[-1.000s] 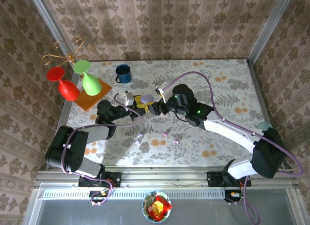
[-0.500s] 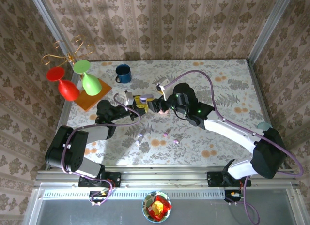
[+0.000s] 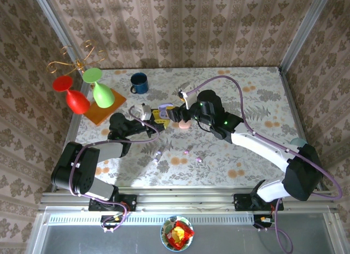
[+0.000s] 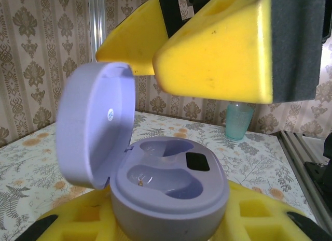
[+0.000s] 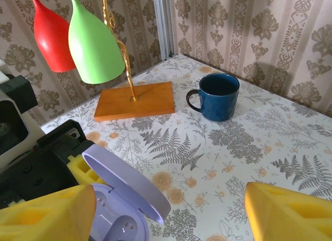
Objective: Insert the wireless bluetooth earbuds into the charging case
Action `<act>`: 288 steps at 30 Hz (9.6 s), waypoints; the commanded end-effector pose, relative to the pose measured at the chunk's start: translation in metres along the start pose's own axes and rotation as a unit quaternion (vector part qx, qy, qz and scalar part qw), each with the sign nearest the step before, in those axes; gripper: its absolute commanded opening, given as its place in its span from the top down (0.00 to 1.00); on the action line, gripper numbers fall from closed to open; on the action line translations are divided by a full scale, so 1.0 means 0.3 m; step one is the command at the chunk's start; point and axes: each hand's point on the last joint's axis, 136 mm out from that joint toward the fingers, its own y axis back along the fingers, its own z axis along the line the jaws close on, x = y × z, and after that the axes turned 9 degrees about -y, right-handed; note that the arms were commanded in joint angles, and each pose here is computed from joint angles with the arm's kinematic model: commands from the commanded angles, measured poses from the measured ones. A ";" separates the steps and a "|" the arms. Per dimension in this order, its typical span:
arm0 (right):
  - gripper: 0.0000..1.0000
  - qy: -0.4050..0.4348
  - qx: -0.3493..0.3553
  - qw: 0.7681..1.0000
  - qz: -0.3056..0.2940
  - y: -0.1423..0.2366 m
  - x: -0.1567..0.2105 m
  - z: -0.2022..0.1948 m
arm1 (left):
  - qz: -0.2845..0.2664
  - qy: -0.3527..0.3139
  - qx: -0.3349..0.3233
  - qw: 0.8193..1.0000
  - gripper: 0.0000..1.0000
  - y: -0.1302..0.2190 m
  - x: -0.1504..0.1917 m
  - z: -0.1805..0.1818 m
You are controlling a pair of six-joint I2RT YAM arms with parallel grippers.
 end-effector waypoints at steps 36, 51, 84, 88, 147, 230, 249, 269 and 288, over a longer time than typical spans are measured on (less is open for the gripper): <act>0.41 -0.364 -0.024 0.866 0.342 -0.121 0.752 0.237 | -0.008 -0.051 -0.176 0.983 0.68 0.242 -0.070 0.252; 0.52 -0.399 -0.017 0.833 0.382 -0.233 0.895 0.286 | -0.009 -0.055 -0.179 0.982 0.68 0.248 -0.075 0.249; 0.52 -0.226 0.087 0.893 0.380 -0.247 0.785 0.115 | -0.002 -0.056 -0.237 0.970 0.67 0.329 -0.061 0.303; 0.52 -0.151 0.151 0.901 0.379 -0.214 0.779 0.105 | -0.001 -0.063 -0.269 0.961 0.67 0.368 -0.070 0.356; 0.69 0.120 0.269 0.849 0.439 -0.307 0.906 0.224 | -0.007 -0.067 -0.279 0.958 0.68 0.395 -0.100 0.387; 0.85 -0.211 -0.129 0.946 0.210 0.097 0.181 0.102 | 0.009 -0.048 0.096 0.994 0.69 -0.030 0.094 -0.154; 0.84 -0.209 -0.106 0.944 0.233 0.073 0.243 0.070 | 0.003 -0.057 0.087 0.995 0.69 -0.031 0.066 -0.146; 0.55 -0.204 -0.090 0.962 0.159 0.180 0.153 0.064 | 0.012 -0.052 0.039 0.998 0.69 0.023 0.076 -0.068; 0.55 -0.346 -0.032 0.897 0.272 -0.042 0.558 0.181 | 0.008 -0.091 -0.141 0.986 0.69 0.215 -0.032 0.208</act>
